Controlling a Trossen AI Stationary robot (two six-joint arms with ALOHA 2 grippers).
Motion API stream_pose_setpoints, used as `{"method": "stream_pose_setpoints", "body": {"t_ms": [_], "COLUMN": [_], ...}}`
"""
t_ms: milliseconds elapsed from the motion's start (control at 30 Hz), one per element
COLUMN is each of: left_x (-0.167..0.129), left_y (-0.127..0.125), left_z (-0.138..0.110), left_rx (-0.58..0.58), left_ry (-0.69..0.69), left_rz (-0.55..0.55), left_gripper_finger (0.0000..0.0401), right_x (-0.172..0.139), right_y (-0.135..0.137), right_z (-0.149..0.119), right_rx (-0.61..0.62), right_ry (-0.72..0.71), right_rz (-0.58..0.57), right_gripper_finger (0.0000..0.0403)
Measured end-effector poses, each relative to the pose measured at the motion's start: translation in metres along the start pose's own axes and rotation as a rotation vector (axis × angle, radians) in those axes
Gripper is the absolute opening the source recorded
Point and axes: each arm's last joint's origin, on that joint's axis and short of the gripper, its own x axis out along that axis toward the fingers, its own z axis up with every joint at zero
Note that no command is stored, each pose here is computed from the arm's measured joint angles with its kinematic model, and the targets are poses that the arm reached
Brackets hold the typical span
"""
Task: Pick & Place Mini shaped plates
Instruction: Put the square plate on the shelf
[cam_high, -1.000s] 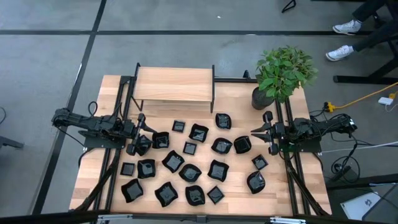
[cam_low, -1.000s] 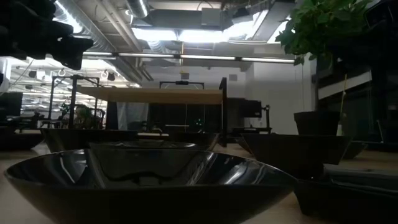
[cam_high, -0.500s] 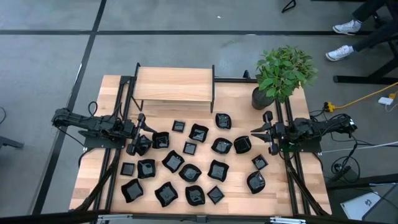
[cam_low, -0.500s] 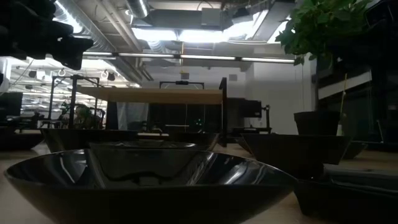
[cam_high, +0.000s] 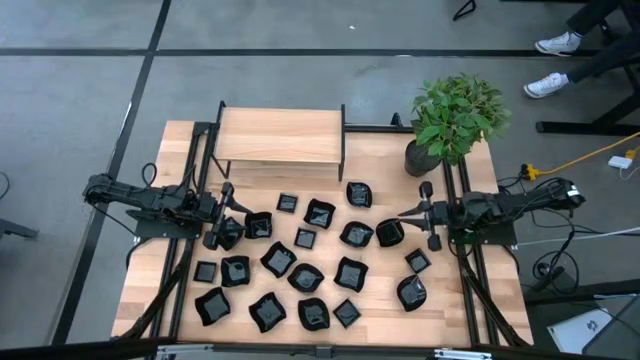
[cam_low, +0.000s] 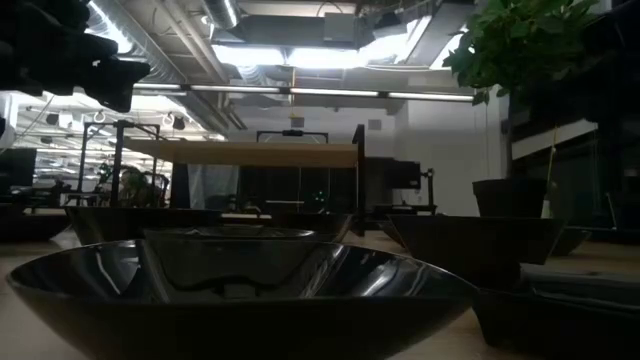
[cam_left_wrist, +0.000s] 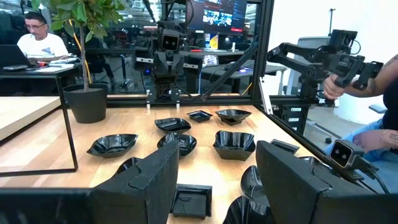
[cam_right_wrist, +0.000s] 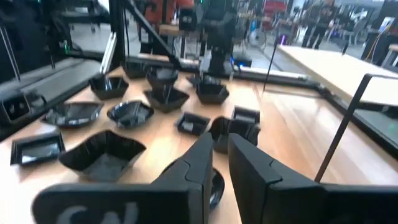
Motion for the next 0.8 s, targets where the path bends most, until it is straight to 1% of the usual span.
{"method": "stream_pose_setpoints", "body": {"t_ms": [167, 367, 533, 600, 733, 800], "left_x": [0.000, 0.000, 0.000, 0.000, 0.000, 0.000], "left_y": [0.000, 0.000, 0.000, 0.000, 0.000, 0.000], "left_z": [0.000, 0.000, 0.000, 0.000, 0.000, 0.000], "left_rx": [0.000, 0.000, 0.000, 0.000, 0.000, 0.000], "left_ry": [0.000, 0.000, 0.000, 0.000, 0.000, 0.000], "left_rz": [0.000, 0.000, 0.000, 0.000, 0.000, 0.000], "left_gripper_finger": [0.0207, 0.0208, 0.0207, 0.0208, 0.0208, 0.0208], "right_x": [0.007, 0.024, 0.043, 0.052, 0.067, 0.074], "right_y": [-0.001, -0.001, 0.000, 0.002, 0.010, 0.014], "right_z": [0.019, 0.047, 0.073, 0.081, 0.087, 0.090], "right_rx": [-0.011, -0.017, 0.048, 0.051, -0.015, -0.024], "right_ry": [0.049, 0.108, 0.141, 0.166, 0.287, 0.349], "right_rz": [0.005, 0.012, 0.012, 0.040, 0.160, 0.196], "right_gripper_finger": [0.0053, 0.0053, 0.0053, 0.0053, 0.0053, 0.0053]}}
